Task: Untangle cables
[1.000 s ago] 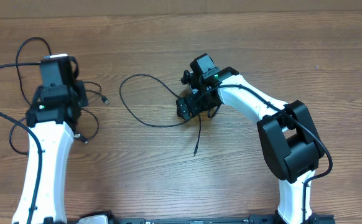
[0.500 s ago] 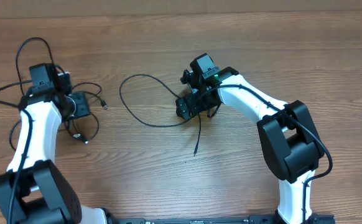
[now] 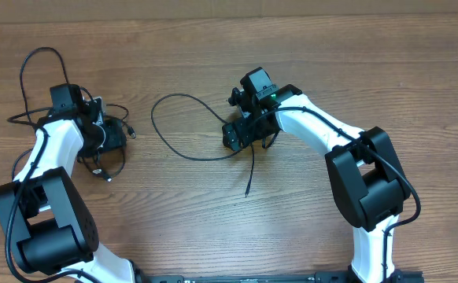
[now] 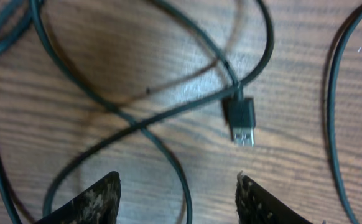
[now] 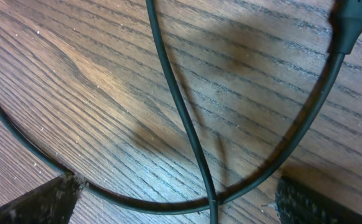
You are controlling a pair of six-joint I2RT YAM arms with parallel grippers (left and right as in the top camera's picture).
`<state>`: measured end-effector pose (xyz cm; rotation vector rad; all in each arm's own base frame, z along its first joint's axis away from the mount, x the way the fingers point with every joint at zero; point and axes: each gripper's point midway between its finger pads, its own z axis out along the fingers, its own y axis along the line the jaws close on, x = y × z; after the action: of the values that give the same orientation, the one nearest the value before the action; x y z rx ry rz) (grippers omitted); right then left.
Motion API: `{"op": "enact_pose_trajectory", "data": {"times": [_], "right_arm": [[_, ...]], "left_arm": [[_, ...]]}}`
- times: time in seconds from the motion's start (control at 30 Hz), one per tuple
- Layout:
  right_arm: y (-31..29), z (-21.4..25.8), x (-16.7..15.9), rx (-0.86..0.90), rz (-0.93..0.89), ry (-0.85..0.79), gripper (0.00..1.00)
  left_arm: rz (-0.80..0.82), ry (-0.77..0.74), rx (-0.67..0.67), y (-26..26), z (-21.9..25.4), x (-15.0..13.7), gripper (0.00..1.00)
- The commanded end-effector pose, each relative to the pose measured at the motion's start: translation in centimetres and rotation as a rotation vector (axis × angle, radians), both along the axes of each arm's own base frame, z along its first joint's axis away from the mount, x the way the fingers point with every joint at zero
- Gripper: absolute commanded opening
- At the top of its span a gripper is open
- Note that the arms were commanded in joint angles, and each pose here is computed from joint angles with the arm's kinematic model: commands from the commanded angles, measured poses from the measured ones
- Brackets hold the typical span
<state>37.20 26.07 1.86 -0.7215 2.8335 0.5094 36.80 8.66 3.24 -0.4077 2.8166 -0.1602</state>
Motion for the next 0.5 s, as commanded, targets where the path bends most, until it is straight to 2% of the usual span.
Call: {"op": "enact_pose_trajectory", "data": {"times": [0.0, 0.13, 0.3, 0.47], "right_arm": [[0.0, -0.4, -0.3, 0.004, 0.002, 0.011, 1.00], [0.1, -0.4, -0.2, 0.007, 0.002, 0.006, 1.00], [0.1, -0.4, -0.1, 0.007, 0.002, 0.006, 1.00], [0.1, -0.4, -0.1, 0.007, 0.002, 0.005, 1.00]], "left_arm": [[-0.014, -0.066, 0.002, 0.0, 1.6, 1.9, 0.61], [0.006, -0.101, -0.006, 0.0, 2.5, 3.0, 0.62], [-0.027, -0.127, -0.101, -2.0, 2.9, 3.4, 0.61], [0.066, -0.125, -0.132, -1.9, 3.0, 3.6, 0.62]]}}
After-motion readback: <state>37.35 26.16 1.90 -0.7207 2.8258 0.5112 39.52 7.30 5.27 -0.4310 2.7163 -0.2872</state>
